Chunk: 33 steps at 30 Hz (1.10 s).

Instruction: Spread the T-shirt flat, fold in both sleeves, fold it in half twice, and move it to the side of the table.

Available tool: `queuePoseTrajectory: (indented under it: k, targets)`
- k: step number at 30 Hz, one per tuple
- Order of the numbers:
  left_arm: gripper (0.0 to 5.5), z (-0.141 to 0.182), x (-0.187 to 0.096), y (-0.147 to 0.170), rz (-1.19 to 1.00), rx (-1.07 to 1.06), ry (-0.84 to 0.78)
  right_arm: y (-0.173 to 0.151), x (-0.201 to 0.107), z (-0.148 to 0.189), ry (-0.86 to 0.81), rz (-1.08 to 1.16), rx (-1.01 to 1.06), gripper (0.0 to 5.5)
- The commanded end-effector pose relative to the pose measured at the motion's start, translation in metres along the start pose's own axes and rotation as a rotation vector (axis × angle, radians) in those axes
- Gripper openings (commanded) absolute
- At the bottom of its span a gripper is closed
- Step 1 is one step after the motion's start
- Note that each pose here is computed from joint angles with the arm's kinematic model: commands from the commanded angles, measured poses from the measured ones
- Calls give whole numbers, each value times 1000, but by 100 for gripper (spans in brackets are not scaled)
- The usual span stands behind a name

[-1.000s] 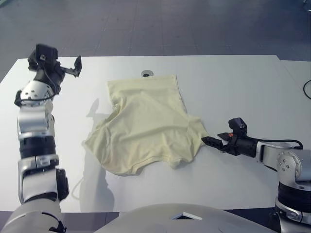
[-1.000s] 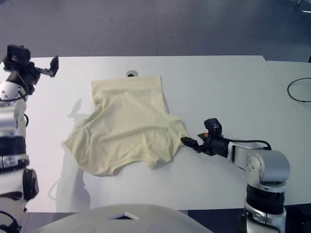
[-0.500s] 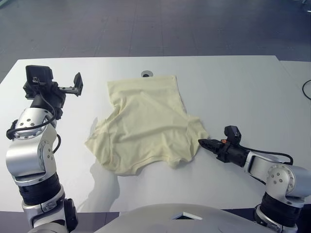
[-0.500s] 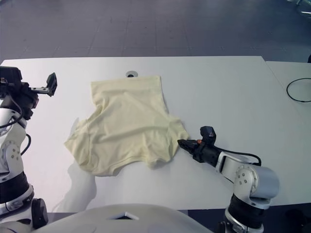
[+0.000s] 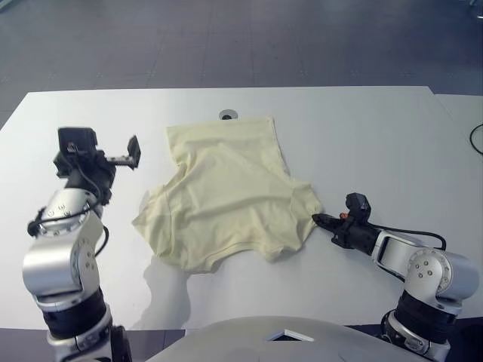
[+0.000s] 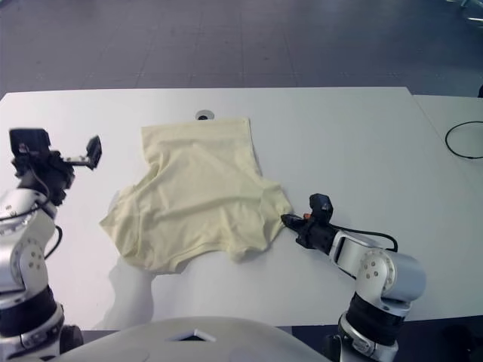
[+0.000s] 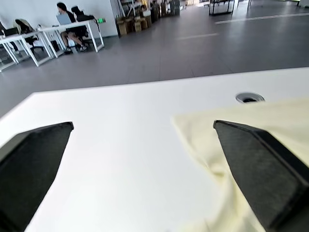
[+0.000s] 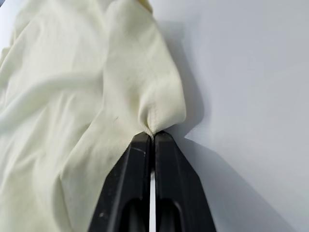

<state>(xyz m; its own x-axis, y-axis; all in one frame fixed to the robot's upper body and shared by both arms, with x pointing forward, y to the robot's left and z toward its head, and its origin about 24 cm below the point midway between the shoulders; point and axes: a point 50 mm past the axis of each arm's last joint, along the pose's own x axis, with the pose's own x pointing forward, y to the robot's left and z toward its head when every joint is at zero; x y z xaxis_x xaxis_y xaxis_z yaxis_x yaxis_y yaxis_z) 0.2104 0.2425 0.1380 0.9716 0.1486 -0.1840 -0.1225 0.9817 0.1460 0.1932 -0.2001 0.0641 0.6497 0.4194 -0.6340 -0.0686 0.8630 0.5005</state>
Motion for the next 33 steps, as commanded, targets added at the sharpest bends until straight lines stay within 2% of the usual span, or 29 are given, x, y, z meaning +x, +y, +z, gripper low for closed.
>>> queuePoseTrajectory:
  k: [1, 6, 11, 14, 23, 31, 33]
  targets:
    - [540, -25, -20, -1, 22, -4, 117, -6, -9, 12, -48, -64, 2, 2]
    - [540, -47, -34, 1, 71, -5, 210, 12, -15, 33, -157, -26, -73, 2]
    - [540, -51, -34, -5, 62, -24, 227, 54, -15, 39, -236, 117, -197, 2]
    - [540, -52, -32, -8, 54, -27, 231, 73, -10, 31, -207, 186, -254, 2]
    - [540, -46, -18, -17, -11, -16, 224, 94, 12, 5, -54, 207, -311, 2]
    - [540, -47, -12, -22, -40, -18, 231, 118, 27, -10, 10, 272, -325, 2]
    - [540, -45, -9, -23, -47, -18, 225, 120, 32, -10, 14, 252, -336, 39]
